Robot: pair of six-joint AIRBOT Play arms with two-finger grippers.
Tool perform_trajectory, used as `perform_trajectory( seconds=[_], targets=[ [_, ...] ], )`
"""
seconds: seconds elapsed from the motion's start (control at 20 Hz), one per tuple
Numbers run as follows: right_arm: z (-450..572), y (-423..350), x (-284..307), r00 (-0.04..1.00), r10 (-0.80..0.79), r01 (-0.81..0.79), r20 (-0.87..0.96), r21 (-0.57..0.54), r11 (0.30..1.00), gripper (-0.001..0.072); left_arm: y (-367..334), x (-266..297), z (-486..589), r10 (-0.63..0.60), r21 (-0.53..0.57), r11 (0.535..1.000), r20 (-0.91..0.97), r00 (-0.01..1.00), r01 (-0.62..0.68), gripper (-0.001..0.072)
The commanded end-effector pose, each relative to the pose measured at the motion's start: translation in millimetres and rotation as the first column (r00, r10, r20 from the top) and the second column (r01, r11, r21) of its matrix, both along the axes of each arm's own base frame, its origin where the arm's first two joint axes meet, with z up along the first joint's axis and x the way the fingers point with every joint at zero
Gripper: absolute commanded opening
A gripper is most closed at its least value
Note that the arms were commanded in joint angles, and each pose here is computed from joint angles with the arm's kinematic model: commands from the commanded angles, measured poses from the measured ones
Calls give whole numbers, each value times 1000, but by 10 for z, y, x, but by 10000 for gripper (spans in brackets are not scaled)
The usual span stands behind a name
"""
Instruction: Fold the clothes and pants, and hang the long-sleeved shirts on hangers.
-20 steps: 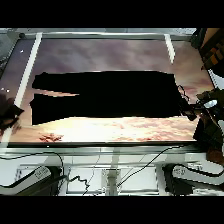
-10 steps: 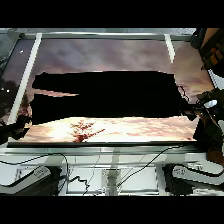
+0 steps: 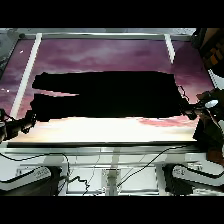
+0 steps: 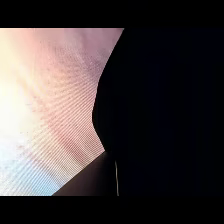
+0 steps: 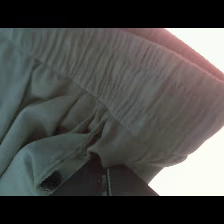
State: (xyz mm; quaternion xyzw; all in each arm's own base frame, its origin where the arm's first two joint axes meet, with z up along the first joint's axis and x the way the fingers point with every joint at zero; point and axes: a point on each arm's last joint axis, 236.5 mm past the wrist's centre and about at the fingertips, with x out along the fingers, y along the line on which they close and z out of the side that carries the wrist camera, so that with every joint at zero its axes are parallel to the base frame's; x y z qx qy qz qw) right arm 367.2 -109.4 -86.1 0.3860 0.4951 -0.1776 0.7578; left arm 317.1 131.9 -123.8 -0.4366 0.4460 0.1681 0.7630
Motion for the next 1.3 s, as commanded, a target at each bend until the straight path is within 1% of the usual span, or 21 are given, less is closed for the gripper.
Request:
perform_trajectory(
  seconds=[0.0,0.15,0.25,0.3,0.4,0.5,0.65,0.75,0.8,0.9,1.0,1.25],
  targets=[
    [256,-55,50,998,13,-10,63,-53,999,17,148,289,439,-5,70,998,113,994,-3,9],
    [652,-118,63,989,33,-14,143,-132,991,17,416,569,1209,-25,193,981,263,964,-27,9],
    [886,-111,19,983,53,-22,178,-170,985,17,560,633,1696,-40,261,964,339,940,-53,8],
    [975,-101,-31,981,69,-34,180,-190,981,17,648,600,1875,-28,285,955,364,931,-82,8],
    [1078,-87,-167,982,106,-68,156,-230,971,17,850,422,2095,38,299,940,390,920,-165,8],
    [1111,-45,-326,984,137,-107,110,-244,964,17,940,189,2094,31,338,928,340,940,-153,8],
    [1123,38,-551,981,191,-176,39,-247,953,17,909,-142,1862,-25,367,929,190,982,-47,9],
    [1095,42,-714,974,225,-224,-26,-260,939,17,935,-341,1680,-60,406,914,70,996,27,8],
    [1051,44,-826,967,243,-254,-77,-256,933,17,970,-434,1604,-48,413,910,24,999,34,8],
    [970,17,-989,957,251,-281,-144,-259,924,17,999,-577,1473,-41,422,905,-47,998,57,9],
    [858,49,-1099,955,250,-285,-162,-256,924,17,965,-679,1333,-50,413,907,-96,994,85,8],
    [445,230,-1447,940,256,-301,-227,-193,934,17,882,-859,1080,-66,385,914,-174,983,129,9]
  ],
)
